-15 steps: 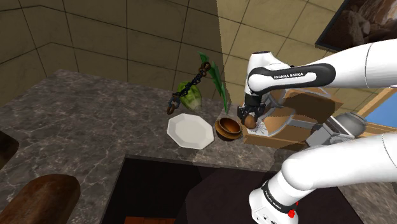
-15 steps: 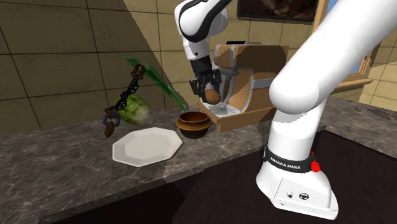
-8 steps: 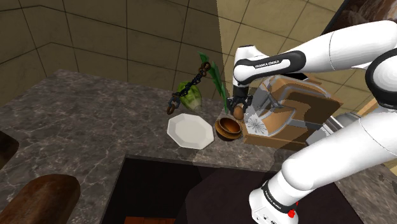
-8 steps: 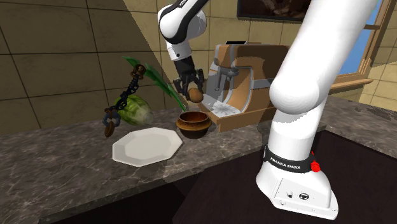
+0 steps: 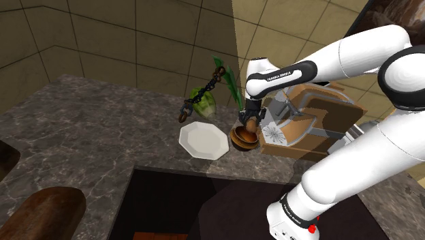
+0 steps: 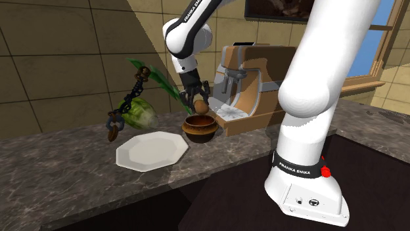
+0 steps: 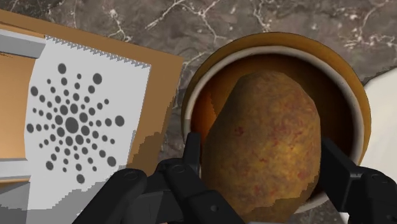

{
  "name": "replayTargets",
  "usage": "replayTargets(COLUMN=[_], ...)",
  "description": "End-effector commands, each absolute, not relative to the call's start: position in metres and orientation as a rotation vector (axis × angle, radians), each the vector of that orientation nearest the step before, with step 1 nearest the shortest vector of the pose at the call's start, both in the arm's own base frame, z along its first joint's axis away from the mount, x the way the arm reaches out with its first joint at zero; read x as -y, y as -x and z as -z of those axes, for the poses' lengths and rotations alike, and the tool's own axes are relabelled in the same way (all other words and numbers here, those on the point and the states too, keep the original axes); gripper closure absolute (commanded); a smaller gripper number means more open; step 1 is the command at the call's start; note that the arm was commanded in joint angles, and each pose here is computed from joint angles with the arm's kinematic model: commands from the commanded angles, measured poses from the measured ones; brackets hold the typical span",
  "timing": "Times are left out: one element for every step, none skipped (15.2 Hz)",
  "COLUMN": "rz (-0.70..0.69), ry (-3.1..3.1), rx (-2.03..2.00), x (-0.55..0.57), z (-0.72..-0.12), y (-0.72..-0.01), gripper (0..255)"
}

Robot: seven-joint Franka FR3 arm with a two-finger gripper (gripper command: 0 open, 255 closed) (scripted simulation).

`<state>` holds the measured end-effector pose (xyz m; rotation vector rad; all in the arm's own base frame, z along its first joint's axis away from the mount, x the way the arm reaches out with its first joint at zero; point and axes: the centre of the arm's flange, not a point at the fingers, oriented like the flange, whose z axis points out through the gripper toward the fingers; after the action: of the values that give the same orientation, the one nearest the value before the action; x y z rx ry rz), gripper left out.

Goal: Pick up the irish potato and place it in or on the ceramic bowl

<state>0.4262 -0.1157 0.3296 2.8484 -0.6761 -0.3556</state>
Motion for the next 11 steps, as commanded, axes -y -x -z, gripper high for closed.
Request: replayTargets(rz=[0.355,0.355,0.355,0.355,0.355,0.355,0.355,0.355,0.355,0.355,0.355], ry=[-2.849,-2.849,-2.849,-2.849,-2.849,-2.849,-2.849,-2.849,-2.849,-2.849,-2.849], rx=[0.676,0.676,0.676,0.676,0.676,0.676,0.676,0.676,0.676,0.676,0.676], x=[0.116,0.116,0.116,0.116,0.116,0.116,0.116,0.116,0.116,0.116,0.116], z=[-0.319,-0.314,-0.308,-0.305,-0.305,-0.305,-0.305,-0.305,-0.305,-0.305,-0.305], y=[-0.426,-0.426,-0.426,-0.426,-0.426,-0.426,-0.426,-0.426,-0.426,-0.426,-0.426], gripper=[255,255,255,255,255,255,255,255,255,255,255])
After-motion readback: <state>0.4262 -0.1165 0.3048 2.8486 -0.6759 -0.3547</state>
